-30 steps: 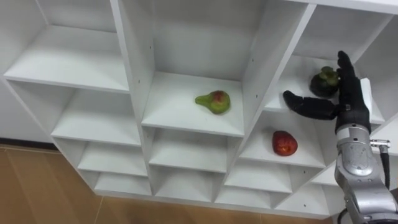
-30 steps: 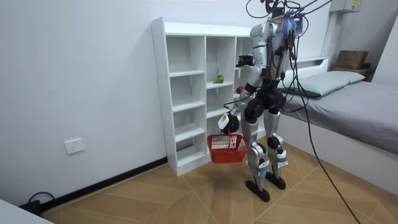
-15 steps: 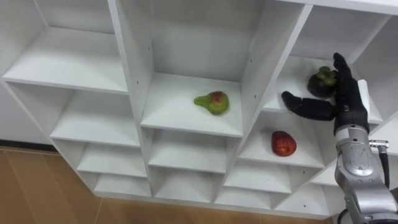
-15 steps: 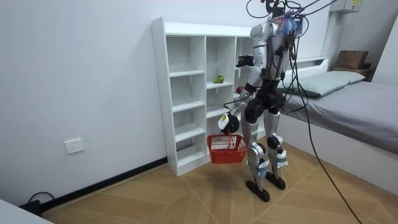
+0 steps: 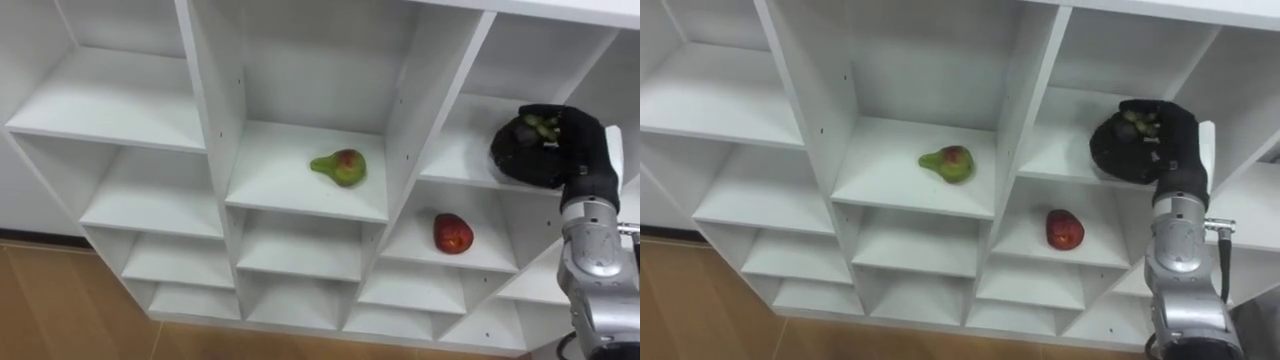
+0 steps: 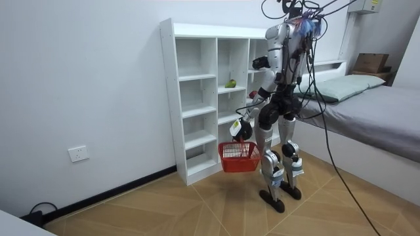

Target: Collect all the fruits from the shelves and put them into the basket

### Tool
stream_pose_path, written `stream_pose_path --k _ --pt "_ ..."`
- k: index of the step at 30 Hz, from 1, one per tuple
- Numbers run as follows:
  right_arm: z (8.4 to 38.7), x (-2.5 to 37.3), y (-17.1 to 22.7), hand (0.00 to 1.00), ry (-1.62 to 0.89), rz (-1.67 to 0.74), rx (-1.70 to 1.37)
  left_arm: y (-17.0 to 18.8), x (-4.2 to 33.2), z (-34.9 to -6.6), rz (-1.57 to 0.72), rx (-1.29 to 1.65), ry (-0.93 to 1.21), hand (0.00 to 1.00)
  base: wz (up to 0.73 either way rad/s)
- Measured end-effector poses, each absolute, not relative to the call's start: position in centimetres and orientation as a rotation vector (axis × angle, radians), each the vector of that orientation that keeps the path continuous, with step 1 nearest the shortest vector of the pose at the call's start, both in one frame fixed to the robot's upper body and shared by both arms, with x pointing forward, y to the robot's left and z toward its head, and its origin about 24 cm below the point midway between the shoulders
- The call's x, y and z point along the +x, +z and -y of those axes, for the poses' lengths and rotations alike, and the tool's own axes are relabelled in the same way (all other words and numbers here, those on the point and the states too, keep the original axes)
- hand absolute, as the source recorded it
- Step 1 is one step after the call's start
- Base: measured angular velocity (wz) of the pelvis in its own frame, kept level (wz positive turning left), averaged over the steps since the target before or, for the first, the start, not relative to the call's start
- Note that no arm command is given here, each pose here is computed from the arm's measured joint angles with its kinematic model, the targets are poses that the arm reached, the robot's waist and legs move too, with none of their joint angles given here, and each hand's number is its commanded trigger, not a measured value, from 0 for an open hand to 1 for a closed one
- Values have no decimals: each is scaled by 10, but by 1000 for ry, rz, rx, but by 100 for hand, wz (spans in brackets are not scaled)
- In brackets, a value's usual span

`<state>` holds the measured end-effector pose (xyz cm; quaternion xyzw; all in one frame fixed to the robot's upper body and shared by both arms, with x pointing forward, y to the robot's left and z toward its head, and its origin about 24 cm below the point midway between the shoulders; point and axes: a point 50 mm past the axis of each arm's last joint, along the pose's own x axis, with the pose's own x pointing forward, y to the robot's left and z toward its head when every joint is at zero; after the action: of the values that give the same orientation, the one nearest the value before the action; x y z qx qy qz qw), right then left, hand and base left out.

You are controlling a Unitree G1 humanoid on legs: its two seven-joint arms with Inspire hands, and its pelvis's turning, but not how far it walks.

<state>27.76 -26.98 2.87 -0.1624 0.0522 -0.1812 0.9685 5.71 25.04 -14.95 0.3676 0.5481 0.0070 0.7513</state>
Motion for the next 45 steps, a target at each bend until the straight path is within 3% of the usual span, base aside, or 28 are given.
stream_pose_path --k 15,45 --pt "268 271 23 100 -331 -139 -334 -148 59 -252 -1187 802 29 100 3" --pt "182 221 81 100 21 175 -323 -149 70 -238 -1110 770 38 100 -6"
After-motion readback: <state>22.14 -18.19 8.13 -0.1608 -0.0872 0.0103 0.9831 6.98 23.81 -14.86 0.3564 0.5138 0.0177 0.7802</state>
